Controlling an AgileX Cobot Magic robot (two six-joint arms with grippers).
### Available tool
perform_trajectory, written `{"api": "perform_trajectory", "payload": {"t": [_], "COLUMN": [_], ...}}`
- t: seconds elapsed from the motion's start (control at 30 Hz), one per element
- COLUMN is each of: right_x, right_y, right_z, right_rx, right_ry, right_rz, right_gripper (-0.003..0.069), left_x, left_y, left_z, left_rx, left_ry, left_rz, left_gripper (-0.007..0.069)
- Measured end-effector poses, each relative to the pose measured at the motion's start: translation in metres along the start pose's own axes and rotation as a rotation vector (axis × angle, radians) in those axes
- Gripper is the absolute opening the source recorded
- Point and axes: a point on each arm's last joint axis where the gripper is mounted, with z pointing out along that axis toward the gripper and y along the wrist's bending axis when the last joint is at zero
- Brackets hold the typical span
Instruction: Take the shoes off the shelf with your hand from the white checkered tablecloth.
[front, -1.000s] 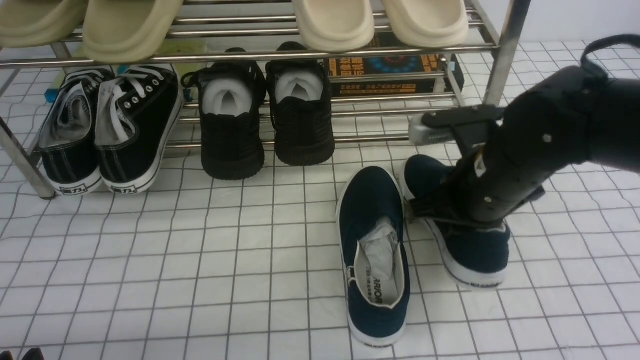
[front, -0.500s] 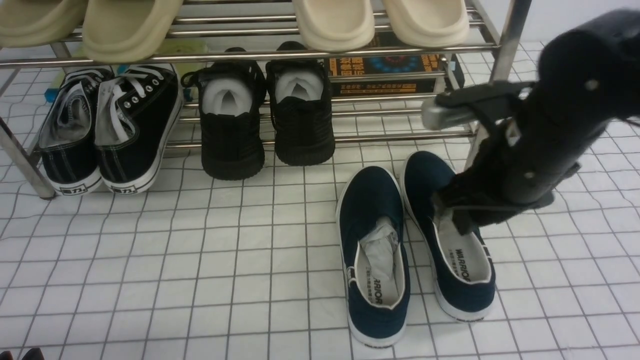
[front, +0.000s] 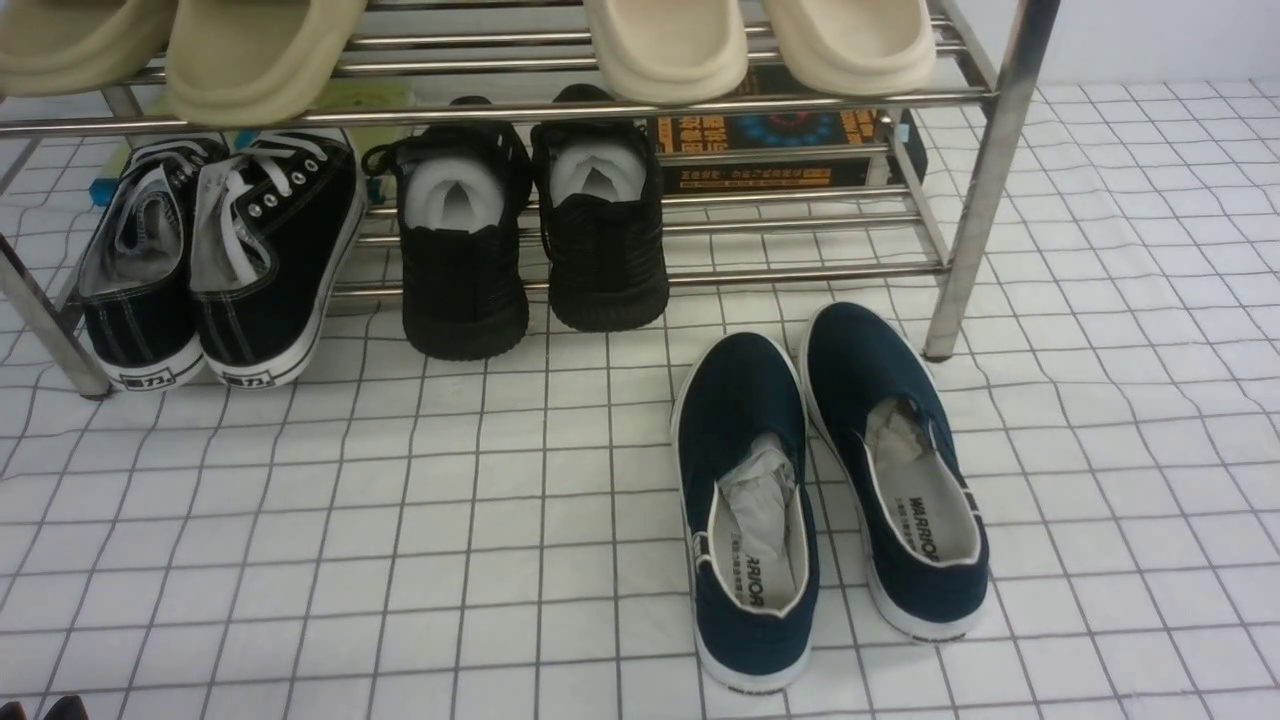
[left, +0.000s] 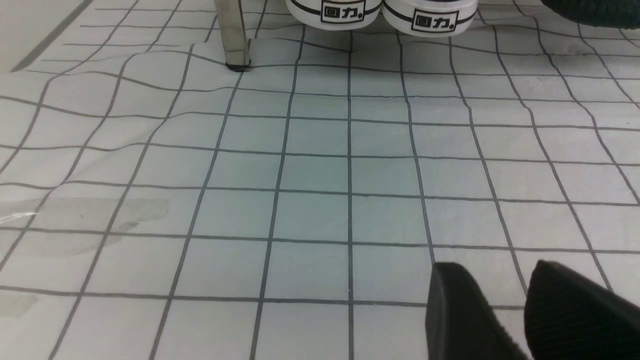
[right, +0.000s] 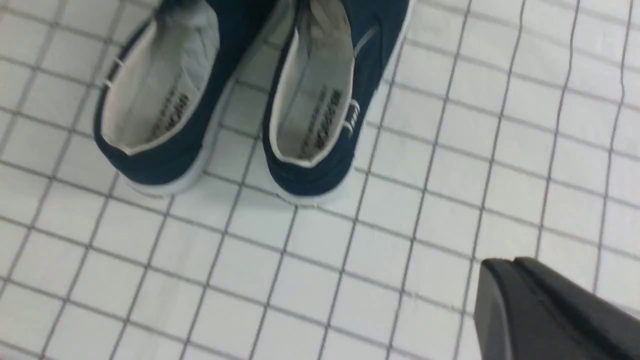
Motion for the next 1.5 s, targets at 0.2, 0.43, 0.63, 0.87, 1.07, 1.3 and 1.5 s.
{"api": "perform_trajectory", "payload": {"t": [0.2, 0.43, 0.63, 0.87, 1.07, 1.3, 1.5], "right_x": [0.057, 0.08, 0.096, 0.1, 0.105, 0.141, 0.174], "right_y": [-0.004, -0.005, -0.007, -0.007, -0.007, -0.02, -0.035], "right_z": [0.013, 0.026, 0.039, 0.042, 0.044, 0.049, 0.059], "right_rx": [-0.106, -0.124, -0.117, -0.112, -0.13, -0.025, 0.194], "right_ry": [-0.392, -0.478, -0.423, -0.396, -0.388, -0.466, -0.513], "right_rz": [-0.012, -0.04, -0.045, -0.046, -0.012, 0.034, 0.103], "right_gripper": [-0.0014, -0.001, -0.0007, -0.0003, 0.0, 0.0003, 0.0011], "left_x": [0.0, 0.0, 0.0, 0.0, 0.0, 0.0, 0.0], "left_y": [0.0, 0.0, 0.0, 0.0, 0.0, 0.0, 0.0], "left_z": [0.0, 0.0, 0.0, 0.0, 0.0, 0.0, 0.0], "left_rx": [0.0, 0.0, 0.0, 0.0, 0.0, 0.0, 0.0], "left_ry": [0.0, 0.0, 0.0, 0.0, 0.0, 0.0, 0.0], "left_rz": [0.0, 0.0, 0.0, 0.0, 0.0, 0.0, 0.0], "left_gripper": [0.0239, 0.0239, 0.0239, 0.0239, 0.0239, 0.0239, 0.0239]}}
